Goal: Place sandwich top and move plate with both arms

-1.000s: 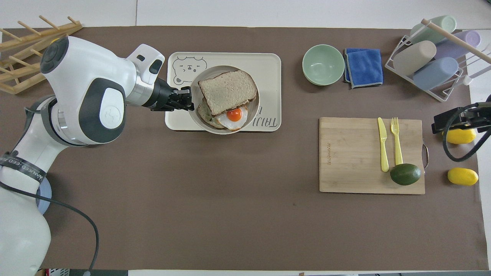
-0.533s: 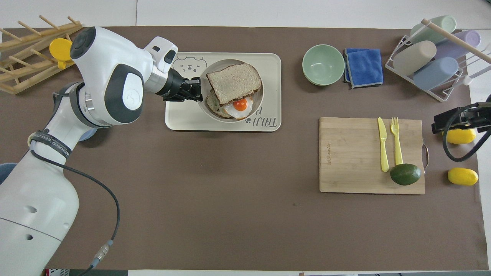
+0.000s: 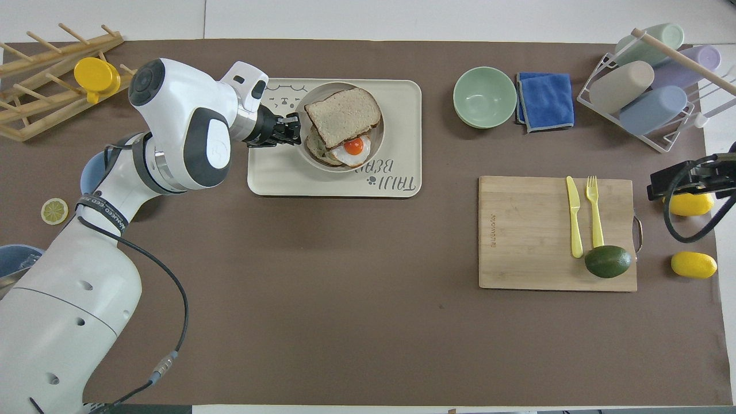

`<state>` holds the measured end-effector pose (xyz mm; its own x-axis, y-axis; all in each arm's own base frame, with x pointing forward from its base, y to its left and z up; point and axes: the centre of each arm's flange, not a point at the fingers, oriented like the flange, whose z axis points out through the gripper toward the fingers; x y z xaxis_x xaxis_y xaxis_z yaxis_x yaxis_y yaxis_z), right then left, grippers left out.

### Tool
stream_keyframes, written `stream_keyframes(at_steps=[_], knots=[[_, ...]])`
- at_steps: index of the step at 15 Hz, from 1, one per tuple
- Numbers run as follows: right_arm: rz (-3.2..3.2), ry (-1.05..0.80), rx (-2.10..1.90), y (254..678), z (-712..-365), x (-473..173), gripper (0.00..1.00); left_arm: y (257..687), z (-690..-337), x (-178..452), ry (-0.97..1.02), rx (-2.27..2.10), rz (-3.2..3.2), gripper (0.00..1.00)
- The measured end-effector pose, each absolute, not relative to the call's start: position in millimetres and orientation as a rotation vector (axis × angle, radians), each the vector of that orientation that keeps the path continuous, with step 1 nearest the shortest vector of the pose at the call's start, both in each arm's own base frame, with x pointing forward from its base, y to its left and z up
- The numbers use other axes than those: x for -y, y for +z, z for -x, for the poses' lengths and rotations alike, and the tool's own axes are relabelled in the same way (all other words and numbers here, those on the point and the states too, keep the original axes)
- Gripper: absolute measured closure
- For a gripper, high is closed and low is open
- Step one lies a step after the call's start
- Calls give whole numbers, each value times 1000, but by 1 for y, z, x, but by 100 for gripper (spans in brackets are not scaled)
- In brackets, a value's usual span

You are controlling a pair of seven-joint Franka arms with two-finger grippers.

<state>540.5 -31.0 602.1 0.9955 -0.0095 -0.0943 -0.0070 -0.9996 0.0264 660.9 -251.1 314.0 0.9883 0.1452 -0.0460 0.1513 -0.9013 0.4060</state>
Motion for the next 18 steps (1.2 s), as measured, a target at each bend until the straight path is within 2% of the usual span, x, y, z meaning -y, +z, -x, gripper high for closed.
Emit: stream_keyframes(at_steps=[3,4,9,12,13,18], knots=[[-3112,-147,13,602,-540,31,0,312,-661,251,-20,-211,-2716,95],[-3112,-147,13,602,-541,31,0,313,-661,251,-19,-210,-2716,89],[-3112,-146,13,602,-541,31,0,337,-670,239,-25,-134,-2779,38],[-3112,-146,13,602,-541,31,0,393,-676,203,5,-118,-2833,7],[-3112,-146,13,602,-541,31,0,419,-673,186,10,-110,-2869,0],[-3112,-146,13,602,-541,31,0,547,-626,129,55,-61,-3045,0]])
